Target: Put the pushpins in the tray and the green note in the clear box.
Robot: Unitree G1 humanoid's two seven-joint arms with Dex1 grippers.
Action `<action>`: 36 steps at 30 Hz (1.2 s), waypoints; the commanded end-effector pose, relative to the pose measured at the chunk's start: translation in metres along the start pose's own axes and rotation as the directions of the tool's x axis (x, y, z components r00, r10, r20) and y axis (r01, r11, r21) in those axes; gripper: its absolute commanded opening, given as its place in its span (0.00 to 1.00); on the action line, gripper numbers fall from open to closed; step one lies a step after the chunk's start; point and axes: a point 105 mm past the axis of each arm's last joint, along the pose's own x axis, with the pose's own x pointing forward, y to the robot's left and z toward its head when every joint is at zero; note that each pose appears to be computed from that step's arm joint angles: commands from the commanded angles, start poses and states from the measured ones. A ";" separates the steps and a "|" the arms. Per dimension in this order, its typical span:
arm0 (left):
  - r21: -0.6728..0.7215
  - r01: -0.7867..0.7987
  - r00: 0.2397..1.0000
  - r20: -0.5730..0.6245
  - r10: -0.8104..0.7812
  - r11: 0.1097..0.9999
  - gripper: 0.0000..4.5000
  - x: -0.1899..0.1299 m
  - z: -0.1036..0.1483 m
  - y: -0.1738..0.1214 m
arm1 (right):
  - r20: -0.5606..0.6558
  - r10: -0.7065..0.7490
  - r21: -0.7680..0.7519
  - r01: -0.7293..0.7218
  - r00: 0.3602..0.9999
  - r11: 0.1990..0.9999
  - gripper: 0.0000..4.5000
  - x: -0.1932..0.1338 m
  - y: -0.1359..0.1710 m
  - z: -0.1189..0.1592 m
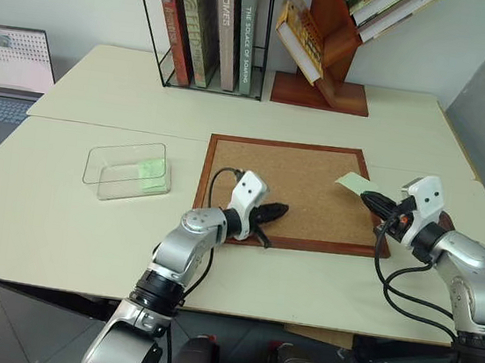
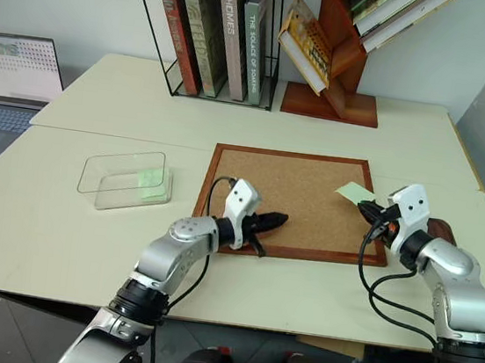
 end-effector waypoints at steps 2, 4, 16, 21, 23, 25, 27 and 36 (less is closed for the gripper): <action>-0.155 0.005 0.992 0.123 0.014 0.988 0.21 -0.010 0.039 -0.006 | 0.111 0.022 -0.138 -0.007 0.994 0.990 0.00 0.005 0.009 0.036; -0.243 0.012 0.988 0.155 0.027 0.970 0.30 -0.012 0.045 -0.007 | 0.129 0.031 -0.159 -0.010 0.991 0.987 0.00 0.008 0.012 0.040; -0.651 0.065 0.967 0.229 0.114 0.756 0.85 0.019 0.063 -0.004 | 0.193 0.107 -0.213 -0.065 0.975 0.975 0.00 0.023 0.035 0.060; -0.698 0.116 0.961 0.258 0.096 0.706 0.98 0.036 0.074 -0.011 | 0.204 0.134 -0.215 -0.089 0.970 0.972 0.00 0.025 0.045 0.065; -0.716 0.128 0.959 0.266 0.099 0.687 0.98 0.043 0.078 -0.012 | 0.206 0.144 -0.219 -0.098 0.968 0.971 0.00 0.026 0.048 0.067; -0.734 0.136 0.957 0.271 0.102 0.666 0.98 0.048 0.080 -0.012 | 0.205 0.152 -0.223 -0.105 0.967 0.969 0.00 0.027 0.050 0.068; -0.749 0.155 0.956 0.278 0.093 0.644 0.98 0.054 0.083 -0.016 | 0.203 0.159 -0.226 -0.112 0.966 0.968 0.00 0.027 0.053 0.068; -0.780 0.245 0.952 0.307 0.010 0.576 0.95 0.067 0.091 -0.036 | 0.203 0.181 -0.229 -0.133 0.962 0.964 0.00 0.029 0.062 0.069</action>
